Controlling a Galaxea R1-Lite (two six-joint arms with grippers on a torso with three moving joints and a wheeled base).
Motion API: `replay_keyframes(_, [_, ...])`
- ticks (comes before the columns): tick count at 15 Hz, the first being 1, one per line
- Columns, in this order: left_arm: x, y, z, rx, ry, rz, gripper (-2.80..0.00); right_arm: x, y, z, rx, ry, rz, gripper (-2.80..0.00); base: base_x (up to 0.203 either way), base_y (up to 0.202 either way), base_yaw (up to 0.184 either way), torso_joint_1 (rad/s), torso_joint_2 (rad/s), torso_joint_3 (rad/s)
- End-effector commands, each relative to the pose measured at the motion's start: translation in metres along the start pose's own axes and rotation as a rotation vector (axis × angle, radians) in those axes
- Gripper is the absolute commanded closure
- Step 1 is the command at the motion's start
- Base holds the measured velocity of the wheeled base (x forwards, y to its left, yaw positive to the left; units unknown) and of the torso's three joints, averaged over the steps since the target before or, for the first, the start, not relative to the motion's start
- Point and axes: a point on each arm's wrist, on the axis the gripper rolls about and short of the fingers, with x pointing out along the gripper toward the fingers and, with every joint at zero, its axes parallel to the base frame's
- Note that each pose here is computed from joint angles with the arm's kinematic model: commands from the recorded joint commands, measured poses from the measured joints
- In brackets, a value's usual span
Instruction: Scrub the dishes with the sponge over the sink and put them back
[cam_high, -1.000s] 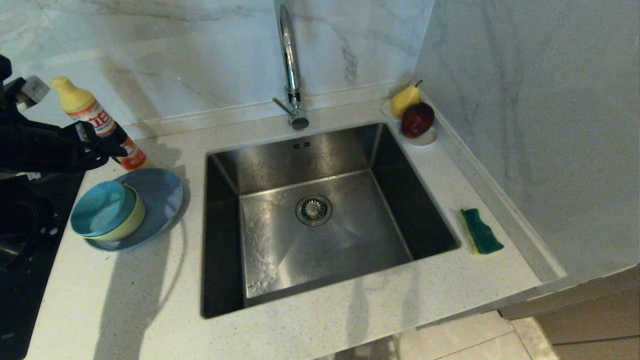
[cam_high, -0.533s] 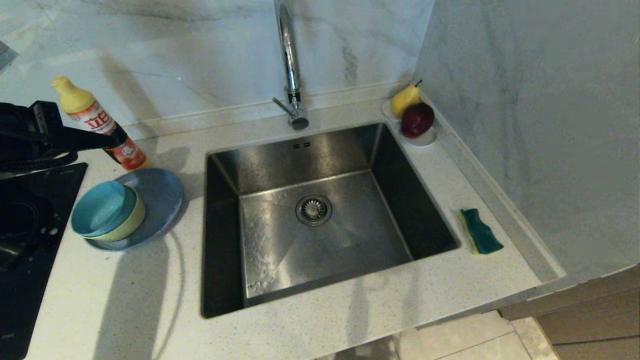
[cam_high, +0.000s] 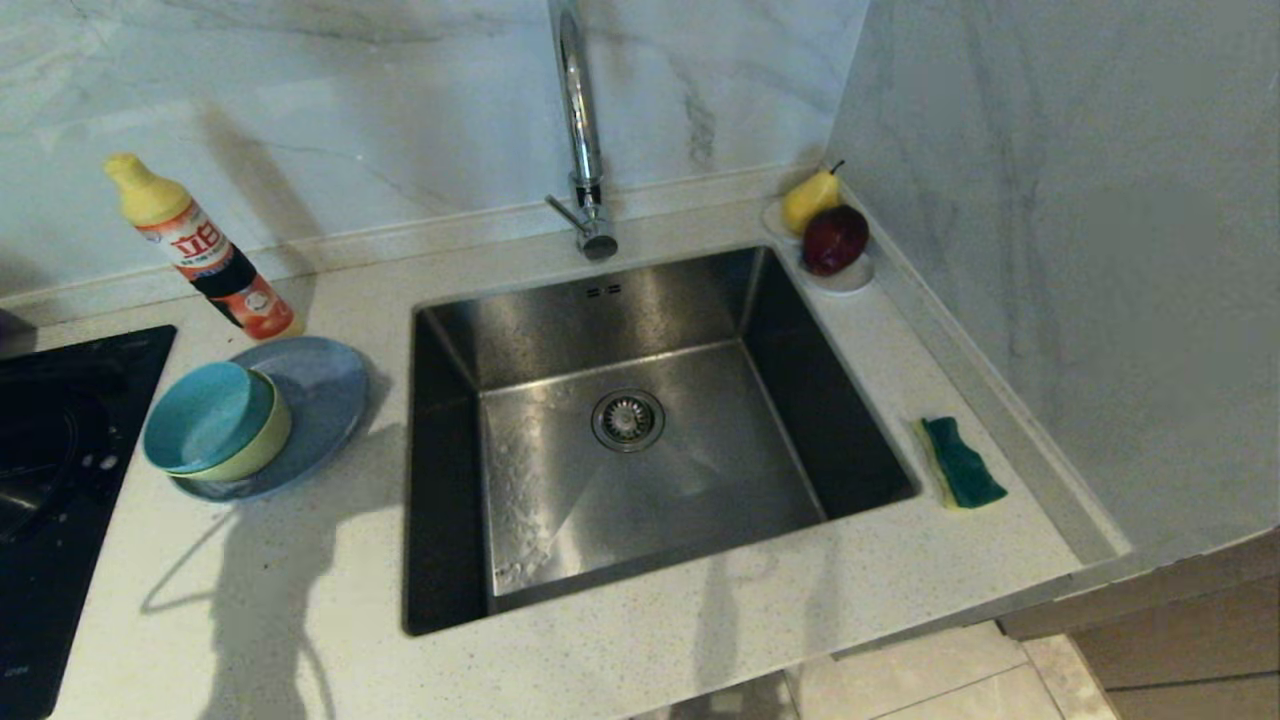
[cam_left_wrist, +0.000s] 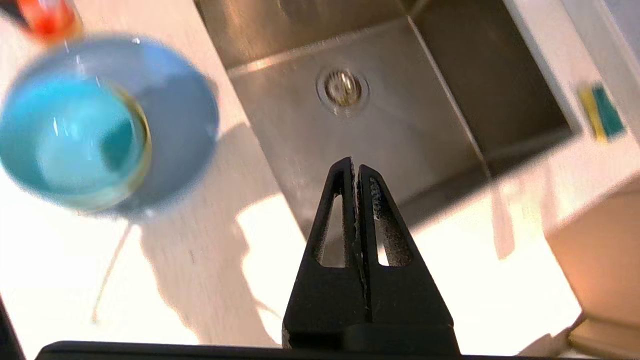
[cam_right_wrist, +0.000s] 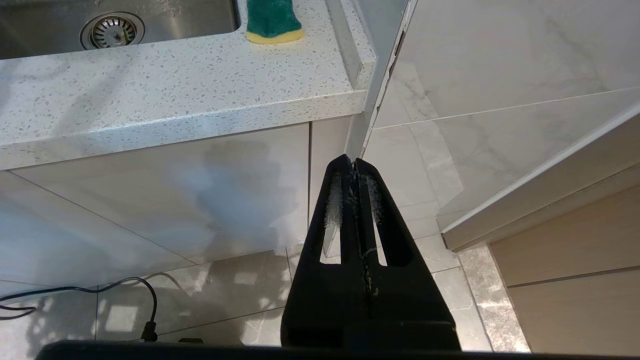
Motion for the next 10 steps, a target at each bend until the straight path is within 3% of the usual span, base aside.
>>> replay_keyframes(1, [-0.039, -0.025, -0.036, 0.041, -0.056, 0.001, 0.0, 0.0, 0.0, 0.0, -0.001, 0.0, 0.0, 0.0, 0.0, 0.0, 0.0, 0.0, 0.0, 0.0])
replay_keyframes(3, [-0.052, -0.034, -0.06, 0.059, -0.066, 0.052, 0.0, 0.0, 0.0, 0.0, -0.001, -0.002, 0.001, 0.0, 0.0, 0.0, 0.0, 0.0, 0.0, 0.0])
replay_keyframes(5, [-0.067, -0.037, -0.089, 0.092, -0.086, 0.182, 0.0, 0.0, 0.0, 0.0, -0.001, 0.0, 0.001, 0.0, 0.0, 0.0, 0.0, 0.0, 0.0, 0.0])
replay_keyframes(7, [-0.078, -0.039, -0.121, 0.139, -0.125, 0.223, 0.0, 0.0, 0.0, 0.0, -0.001, -0.001, -0.001, 0.0, 0.0, 0.0, 0.0, 0.0, 0.0, 0.0])
replay_keyframes(10, [-0.086, -0.041, -0.166, 0.163, -0.169, 0.242, 0.0, 0.0, 0.0, 0.0, -0.001, 0.001, 0.001, 0.0, 0.0, 0.0, 0.0, 0.0, 0.0, 0.0])
